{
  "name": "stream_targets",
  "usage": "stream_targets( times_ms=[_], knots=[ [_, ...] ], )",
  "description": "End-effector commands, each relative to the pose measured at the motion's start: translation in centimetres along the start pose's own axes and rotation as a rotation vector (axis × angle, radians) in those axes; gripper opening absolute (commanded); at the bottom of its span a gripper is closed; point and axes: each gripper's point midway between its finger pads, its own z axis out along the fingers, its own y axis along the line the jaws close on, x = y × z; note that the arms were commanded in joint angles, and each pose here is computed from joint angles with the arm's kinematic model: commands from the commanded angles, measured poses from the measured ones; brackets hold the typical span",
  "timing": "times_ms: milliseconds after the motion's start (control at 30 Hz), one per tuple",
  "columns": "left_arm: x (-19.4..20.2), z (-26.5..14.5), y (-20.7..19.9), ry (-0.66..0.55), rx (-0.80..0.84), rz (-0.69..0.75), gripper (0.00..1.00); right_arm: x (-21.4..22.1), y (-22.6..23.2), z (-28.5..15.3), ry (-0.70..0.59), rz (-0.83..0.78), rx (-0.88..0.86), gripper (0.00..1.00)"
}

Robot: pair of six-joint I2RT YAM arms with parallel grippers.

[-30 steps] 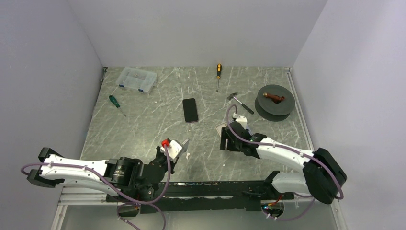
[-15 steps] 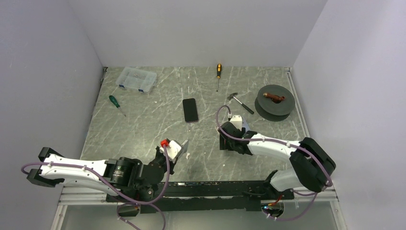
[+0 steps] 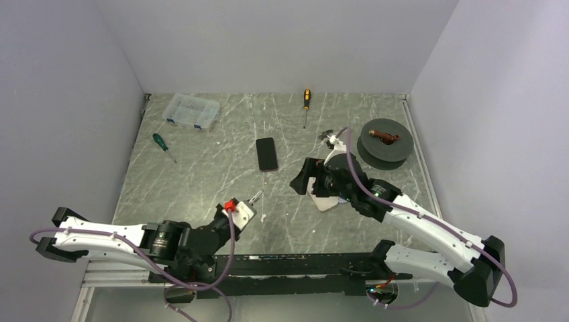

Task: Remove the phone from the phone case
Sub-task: Place the phone at the center of the board.

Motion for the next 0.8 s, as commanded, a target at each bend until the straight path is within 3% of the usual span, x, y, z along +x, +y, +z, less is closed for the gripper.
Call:
stream_targets(
  times_ms=[0, 67, 233, 367, 600, 767],
  knots=[
    [-6.4, -0.7, 1.0, -0.287, 0.035, 0.133, 0.00, 1.1, 7.1, -3.3, 0.176, 0.198, -0.309, 0.90],
    [-8.3, -1.0, 1.0, -0.396, 0.039, 0.214, 0.00, 0.6, 9.9, -5.0, 0.198, 0.309, -0.456, 0.91],
    [-8.4, 0.0, 0.5, -0.351, 0.005, 0.525, 0.00, -0.6, 12.3, -8.2, 0.196, 0.555, -0.690, 0.91],
    [-7.5, 0.7, 0.0, -0.312, -0.004, 0.644, 0.00, -0.8, 12.5, -8.8, 0.205, 0.543, -0.690, 0.91],
    [-7.4, 1.6, -0.8, -0.361, -0.068, 0.767, 0.00, -1.3, 14.0, -8.9, 0.257, 0.537, -0.729, 0.90],
    [-7.4, 2.0, -2.1, -0.376, -0.037, 0.791, 0.00, -1.5, 14.9, -8.3, 0.293, 0.544, -0.741, 0.87]
  ],
)
